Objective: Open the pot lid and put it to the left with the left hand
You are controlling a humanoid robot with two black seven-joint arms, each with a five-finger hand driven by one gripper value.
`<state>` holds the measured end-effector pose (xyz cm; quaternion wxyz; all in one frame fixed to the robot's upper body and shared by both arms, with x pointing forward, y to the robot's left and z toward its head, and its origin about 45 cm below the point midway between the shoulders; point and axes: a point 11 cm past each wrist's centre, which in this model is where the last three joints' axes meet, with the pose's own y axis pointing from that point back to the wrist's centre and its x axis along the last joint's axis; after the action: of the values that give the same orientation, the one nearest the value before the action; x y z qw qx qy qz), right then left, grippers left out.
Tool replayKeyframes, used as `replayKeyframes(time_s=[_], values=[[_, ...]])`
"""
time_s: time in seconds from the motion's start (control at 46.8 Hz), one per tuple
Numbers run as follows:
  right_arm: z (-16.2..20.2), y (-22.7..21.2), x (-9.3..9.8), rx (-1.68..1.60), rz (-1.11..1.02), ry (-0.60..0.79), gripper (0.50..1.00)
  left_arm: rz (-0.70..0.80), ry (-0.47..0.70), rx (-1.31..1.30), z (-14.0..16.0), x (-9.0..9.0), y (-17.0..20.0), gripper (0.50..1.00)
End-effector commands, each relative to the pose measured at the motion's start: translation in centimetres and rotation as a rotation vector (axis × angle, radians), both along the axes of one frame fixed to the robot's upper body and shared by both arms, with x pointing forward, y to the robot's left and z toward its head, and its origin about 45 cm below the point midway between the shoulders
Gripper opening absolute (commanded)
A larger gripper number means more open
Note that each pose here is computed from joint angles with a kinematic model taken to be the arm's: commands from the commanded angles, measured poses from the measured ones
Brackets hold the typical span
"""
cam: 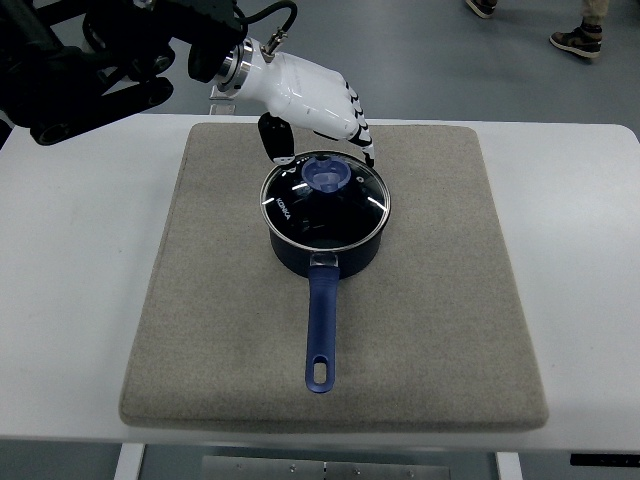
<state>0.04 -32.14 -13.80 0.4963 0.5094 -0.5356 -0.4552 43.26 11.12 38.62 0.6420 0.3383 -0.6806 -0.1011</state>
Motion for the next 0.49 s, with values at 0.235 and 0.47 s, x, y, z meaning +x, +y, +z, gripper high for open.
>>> replayKeyframes(time_s=[0.235, 0.47], values=[[0.0, 0.0, 0.0, 0.0, 0.0, 0.0, 0.917, 0.014, 0.027, 0.055, -1.8, 0.0, 1.0, 0.885], [0.0, 0.0, 0.0, 0.0, 0.0, 0.0, 0.917, 0.02, 0.037, 0.029, -1.8, 0.1, 0.8, 0.885]])
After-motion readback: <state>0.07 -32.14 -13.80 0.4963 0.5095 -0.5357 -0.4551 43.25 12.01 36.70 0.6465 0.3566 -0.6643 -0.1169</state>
